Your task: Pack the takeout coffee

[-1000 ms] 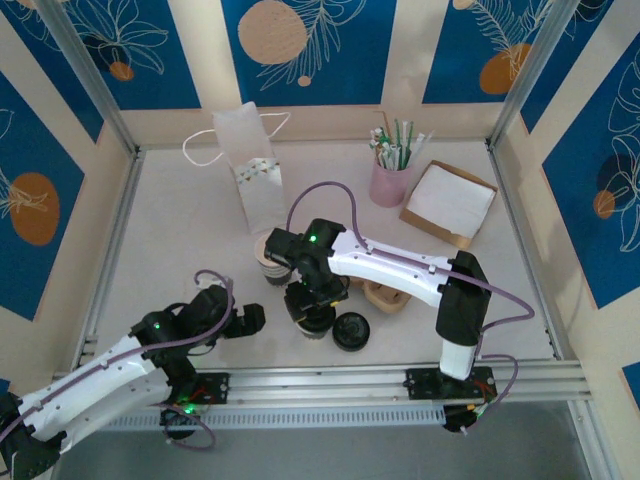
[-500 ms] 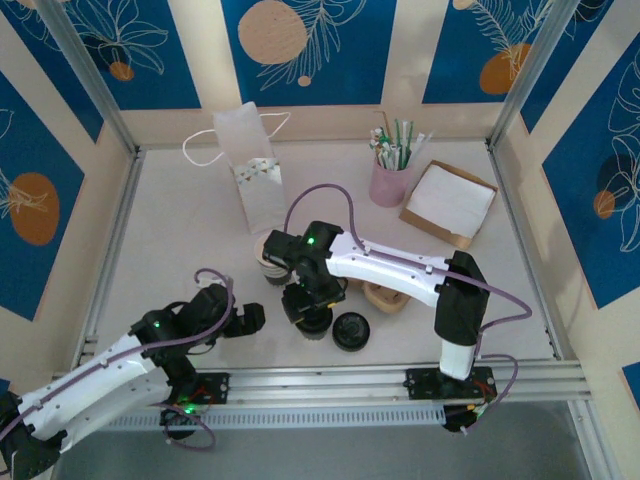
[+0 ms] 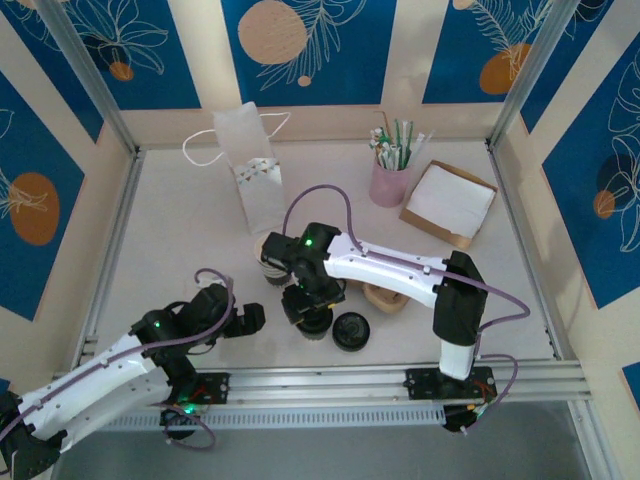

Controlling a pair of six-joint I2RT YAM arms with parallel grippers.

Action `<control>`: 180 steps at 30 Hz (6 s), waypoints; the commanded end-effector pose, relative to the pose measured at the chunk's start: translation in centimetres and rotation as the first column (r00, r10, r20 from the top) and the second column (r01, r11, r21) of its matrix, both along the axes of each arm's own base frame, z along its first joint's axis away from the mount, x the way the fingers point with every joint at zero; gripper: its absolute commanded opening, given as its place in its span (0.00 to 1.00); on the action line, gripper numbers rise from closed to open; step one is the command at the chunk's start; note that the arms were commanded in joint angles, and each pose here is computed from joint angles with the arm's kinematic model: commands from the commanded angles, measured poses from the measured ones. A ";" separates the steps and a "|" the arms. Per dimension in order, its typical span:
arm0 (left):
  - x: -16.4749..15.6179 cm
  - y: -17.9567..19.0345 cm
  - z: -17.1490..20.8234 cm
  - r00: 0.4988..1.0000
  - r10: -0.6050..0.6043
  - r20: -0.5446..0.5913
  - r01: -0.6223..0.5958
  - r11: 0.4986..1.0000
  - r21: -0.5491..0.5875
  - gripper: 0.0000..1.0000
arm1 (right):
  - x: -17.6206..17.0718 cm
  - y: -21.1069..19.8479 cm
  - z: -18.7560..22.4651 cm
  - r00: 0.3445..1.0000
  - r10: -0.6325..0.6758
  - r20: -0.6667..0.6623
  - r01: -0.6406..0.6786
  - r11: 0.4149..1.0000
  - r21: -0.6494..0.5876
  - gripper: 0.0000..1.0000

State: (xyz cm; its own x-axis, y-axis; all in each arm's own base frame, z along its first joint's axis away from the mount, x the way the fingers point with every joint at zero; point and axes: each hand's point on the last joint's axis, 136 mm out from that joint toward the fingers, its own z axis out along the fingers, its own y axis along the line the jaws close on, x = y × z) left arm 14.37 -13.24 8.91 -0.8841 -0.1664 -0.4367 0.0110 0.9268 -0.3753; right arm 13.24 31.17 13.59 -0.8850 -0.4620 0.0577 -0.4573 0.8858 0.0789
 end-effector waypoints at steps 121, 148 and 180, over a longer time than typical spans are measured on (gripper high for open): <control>1.6 0.4 3.1 0.997 0.008 0.081 -0.011 0.999 0.034 1.00 | -0.5 -1.1 -2.1 1.000 -0.023 0.012 0.024 0.996 -0.087 0.77; 2.8 -1.9 11.4 0.979 -0.117 0.169 0.110 0.993 0.049 0.94 | 4.8 -13.9 9.3 0.906 -0.369 0.207 0.320 0.918 0.232 0.76; 7.8 -22.1 11.5 0.873 -0.480 0.086 0.465 0.873 0.149 0.78 | 8.9 -34.0 2.8 0.447 -0.885 0.129 0.876 0.462 0.134 0.76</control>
